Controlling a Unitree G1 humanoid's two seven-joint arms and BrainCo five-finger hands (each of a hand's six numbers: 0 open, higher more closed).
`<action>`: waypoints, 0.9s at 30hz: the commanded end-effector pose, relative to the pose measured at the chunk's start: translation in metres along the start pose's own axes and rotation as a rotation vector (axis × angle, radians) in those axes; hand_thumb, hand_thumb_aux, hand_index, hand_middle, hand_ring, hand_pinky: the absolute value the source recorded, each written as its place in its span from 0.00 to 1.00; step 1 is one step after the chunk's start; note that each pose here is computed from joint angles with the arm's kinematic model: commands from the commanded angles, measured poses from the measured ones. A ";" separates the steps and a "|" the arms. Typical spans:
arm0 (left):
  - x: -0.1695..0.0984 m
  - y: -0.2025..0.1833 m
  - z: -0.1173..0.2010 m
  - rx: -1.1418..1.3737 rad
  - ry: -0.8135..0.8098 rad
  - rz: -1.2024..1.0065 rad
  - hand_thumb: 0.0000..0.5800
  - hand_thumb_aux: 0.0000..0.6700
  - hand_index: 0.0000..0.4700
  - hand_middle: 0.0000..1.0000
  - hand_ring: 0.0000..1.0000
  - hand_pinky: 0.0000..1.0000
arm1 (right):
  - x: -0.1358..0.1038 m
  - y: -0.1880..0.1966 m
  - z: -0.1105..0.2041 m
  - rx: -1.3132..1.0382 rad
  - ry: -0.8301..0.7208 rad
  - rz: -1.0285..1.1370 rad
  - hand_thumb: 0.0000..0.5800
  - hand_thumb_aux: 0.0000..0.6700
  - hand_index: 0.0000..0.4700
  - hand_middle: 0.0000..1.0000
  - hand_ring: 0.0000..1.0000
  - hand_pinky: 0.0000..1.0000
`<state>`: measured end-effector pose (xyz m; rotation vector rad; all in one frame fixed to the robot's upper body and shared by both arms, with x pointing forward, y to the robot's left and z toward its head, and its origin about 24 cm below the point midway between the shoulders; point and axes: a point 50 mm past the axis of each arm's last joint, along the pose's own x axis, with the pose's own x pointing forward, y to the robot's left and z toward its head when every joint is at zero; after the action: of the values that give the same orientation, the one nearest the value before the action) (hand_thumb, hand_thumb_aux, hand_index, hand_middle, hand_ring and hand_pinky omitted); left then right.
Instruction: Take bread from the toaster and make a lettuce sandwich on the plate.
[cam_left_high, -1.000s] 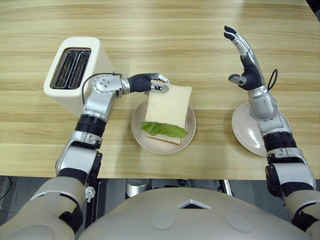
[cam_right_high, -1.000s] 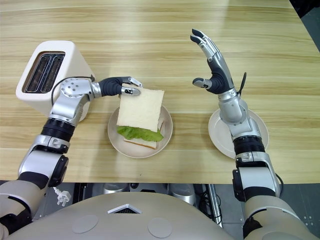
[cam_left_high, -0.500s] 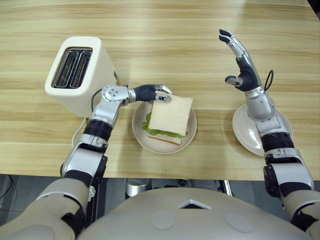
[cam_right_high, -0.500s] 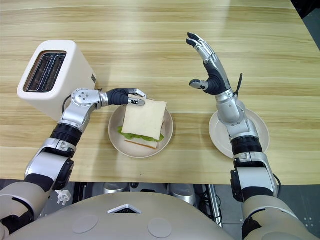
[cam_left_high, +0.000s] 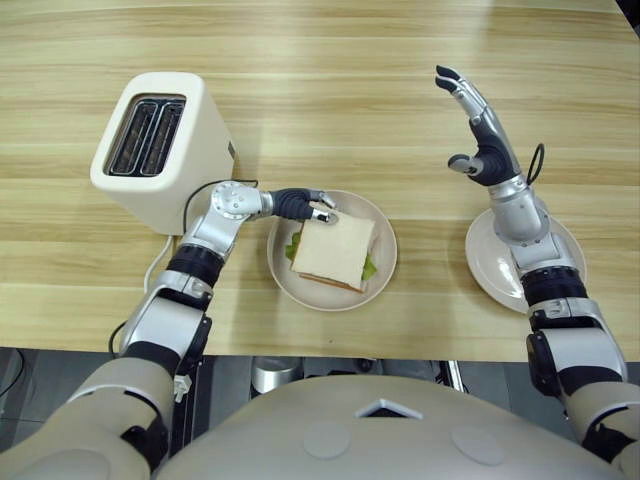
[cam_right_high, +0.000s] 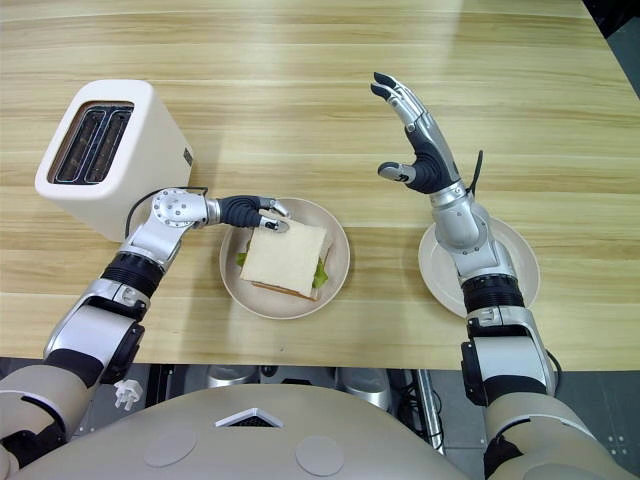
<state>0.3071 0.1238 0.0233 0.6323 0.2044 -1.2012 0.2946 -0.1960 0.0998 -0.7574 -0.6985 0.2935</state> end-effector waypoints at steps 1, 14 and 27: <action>0.005 -0.003 -0.006 0.031 0.042 0.010 1.00 1.00 0.98 1.00 1.00 1.00 | -0.002 0.005 0.001 0.017 0.002 0.027 0.00 0.00 0.00 0.00 0.00 0.00; 0.007 -0.006 -0.013 0.048 0.067 0.027 1.00 1.00 0.98 1.00 1.00 1.00 | -0.033 0.068 0.052 0.052 -0.284 0.654 0.00 0.00 0.00 0.00 0.00 0.00; 0.009 -0.008 -0.015 0.045 0.073 0.043 1.00 1.00 0.98 1.00 1.00 1.00 | -0.043 0.108 0.058 -0.156 -0.350 0.885 0.00 0.00 0.00 0.00 0.00 0.00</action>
<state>0.3091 0.1183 0.0152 0.6904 0.1544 -1.1436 0.2249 -0.1156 0.0386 -1.1264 -0.6906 1.1680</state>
